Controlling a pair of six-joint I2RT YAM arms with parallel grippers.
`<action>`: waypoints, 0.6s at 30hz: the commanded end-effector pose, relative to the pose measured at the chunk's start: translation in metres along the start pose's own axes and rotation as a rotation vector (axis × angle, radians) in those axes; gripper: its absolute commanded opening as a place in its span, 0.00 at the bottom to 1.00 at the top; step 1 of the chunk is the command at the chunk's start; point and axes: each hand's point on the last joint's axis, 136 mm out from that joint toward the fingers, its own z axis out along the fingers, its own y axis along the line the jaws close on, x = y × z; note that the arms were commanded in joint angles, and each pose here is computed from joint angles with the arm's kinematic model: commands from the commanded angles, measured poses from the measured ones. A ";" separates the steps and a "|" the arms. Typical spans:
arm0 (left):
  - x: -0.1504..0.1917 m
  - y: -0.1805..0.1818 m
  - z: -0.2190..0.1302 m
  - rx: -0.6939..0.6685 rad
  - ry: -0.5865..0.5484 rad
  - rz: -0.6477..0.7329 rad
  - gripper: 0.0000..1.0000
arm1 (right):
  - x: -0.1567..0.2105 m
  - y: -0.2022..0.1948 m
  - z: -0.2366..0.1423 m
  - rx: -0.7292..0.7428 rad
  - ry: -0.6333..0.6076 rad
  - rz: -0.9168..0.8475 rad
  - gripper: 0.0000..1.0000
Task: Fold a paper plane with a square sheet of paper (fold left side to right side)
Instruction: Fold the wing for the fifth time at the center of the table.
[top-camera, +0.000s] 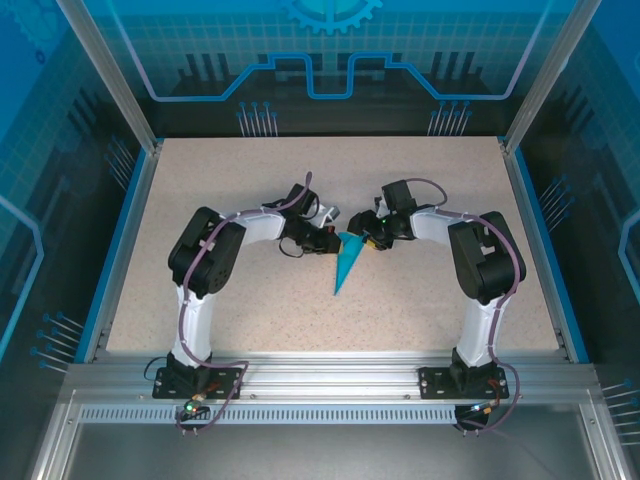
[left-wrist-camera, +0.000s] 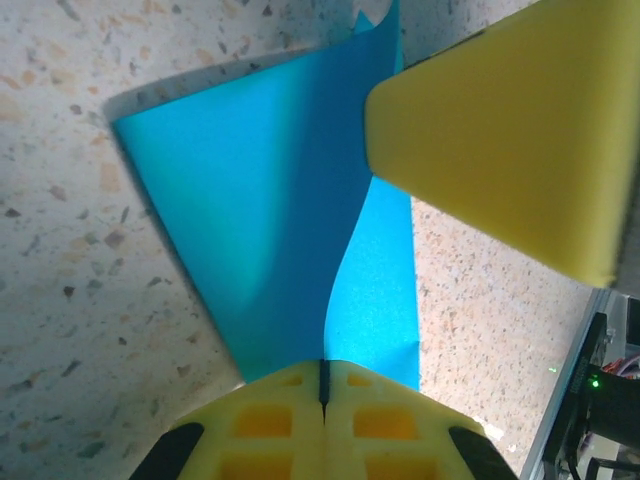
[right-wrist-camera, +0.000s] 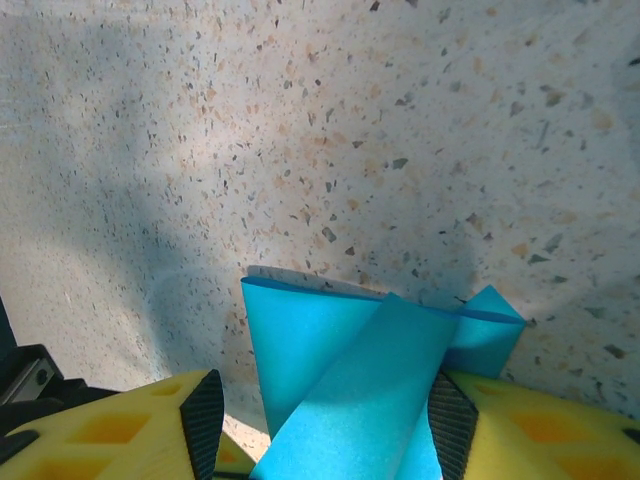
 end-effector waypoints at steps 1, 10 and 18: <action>-0.002 0.007 0.002 -0.016 0.011 0.015 0.02 | 0.019 -0.016 0.011 0.071 0.068 0.013 0.60; 0.006 0.017 0.011 -0.016 0.040 -0.008 0.02 | 0.015 -0.007 0.008 0.039 0.053 -0.015 0.60; 0.017 0.029 0.017 -0.039 0.067 -0.032 0.02 | 0.000 0.015 -0.009 -0.049 -0.021 -0.058 0.66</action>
